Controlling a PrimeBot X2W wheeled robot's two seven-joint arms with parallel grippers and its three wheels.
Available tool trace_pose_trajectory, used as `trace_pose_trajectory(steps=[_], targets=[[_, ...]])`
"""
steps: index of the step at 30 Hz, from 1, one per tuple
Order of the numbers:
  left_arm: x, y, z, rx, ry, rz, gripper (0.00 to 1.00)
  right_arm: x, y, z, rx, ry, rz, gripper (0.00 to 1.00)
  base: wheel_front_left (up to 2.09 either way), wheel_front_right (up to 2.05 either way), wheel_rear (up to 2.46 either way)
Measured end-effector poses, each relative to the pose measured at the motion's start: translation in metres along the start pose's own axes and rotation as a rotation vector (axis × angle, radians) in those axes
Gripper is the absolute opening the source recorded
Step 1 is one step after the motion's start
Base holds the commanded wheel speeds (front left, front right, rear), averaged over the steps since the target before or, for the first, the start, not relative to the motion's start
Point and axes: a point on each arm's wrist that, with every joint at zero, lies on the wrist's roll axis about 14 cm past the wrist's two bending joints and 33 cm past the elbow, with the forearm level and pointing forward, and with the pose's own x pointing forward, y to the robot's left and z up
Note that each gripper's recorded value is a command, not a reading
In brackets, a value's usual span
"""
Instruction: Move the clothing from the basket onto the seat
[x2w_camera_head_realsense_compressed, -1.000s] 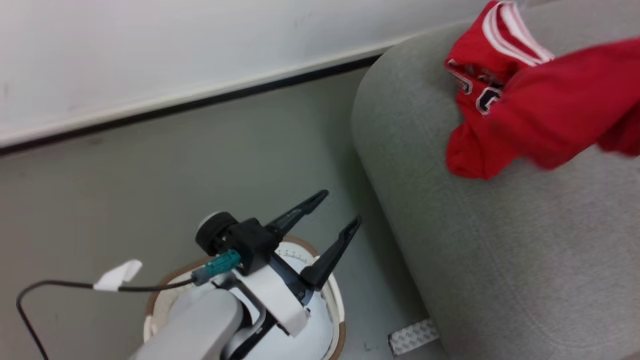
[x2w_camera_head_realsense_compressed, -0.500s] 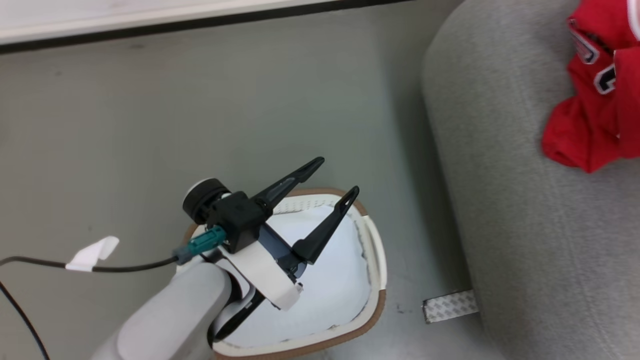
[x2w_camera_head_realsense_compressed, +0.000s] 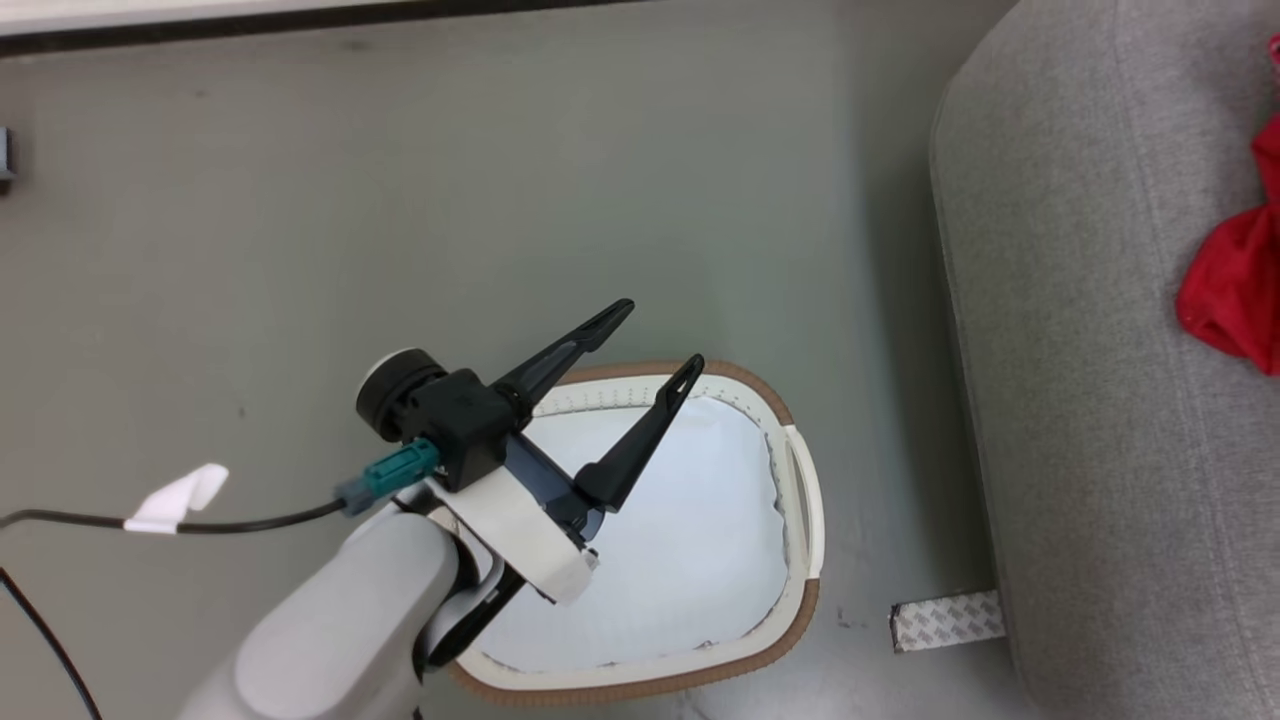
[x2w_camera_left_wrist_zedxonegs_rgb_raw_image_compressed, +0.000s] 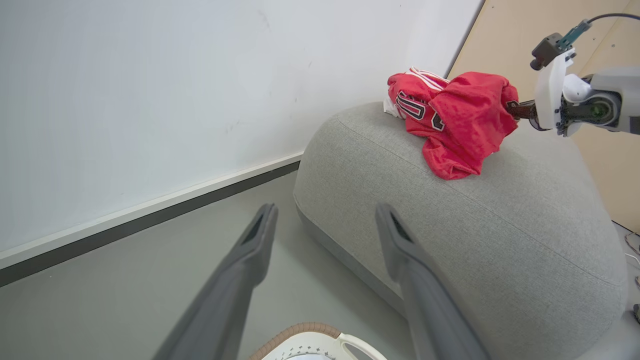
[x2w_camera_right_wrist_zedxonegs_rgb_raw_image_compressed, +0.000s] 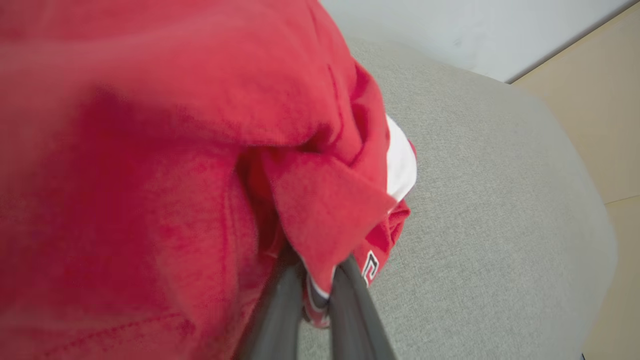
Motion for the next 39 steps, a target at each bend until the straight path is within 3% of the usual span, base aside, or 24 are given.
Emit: trace_pose_trajectory(steps=[1,2,8,12,21,30,39], targets=[[0.0,-0.001,0.002,0.003,-0.003,0.001,1.0,-0.002,0.0,0.001,0.003,-0.002,0.002,0.62,0.0,0.0,0.0],[0.0,-0.003,0.004,0.007,-0.005,0.0,1.0,-0.005,0.0,0.003,0.006,-0.006,0.005,1.0,0.0,0.0,0.0],[-0.006,-0.018,0.021,0.014,-0.02,0.021,1.0,-0.03,0.009,-0.003,-0.027,0.024,0.065,1.0,0.0,0.0,0.0],[-0.017,-0.024,0.039,0.037,-0.039,0.067,1.0,-0.057,-0.005,0.009,-0.059,-0.034,0.083,1.0,0.0,0.0,0.0],[-0.056,-0.025,0.104,0.08,-0.18,0.231,1.0,-0.143,-0.027,0.103,0.04,-0.463,0.157,1.0,0.0,0.0,0.0],[-0.138,0.009,0.151,0.093,-0.332,0.504,1.0,-0.215,0.034,0.144,0.193,-0.77,0.374,1.0,0.0,0.0,0.0],[-0.2,0.028,0.148,0.118,-0.364,0.689,1.0,-0.257,0.1,0.124,0.344,-0.891,0.53,1.0,0.0,0.0,0.0]])
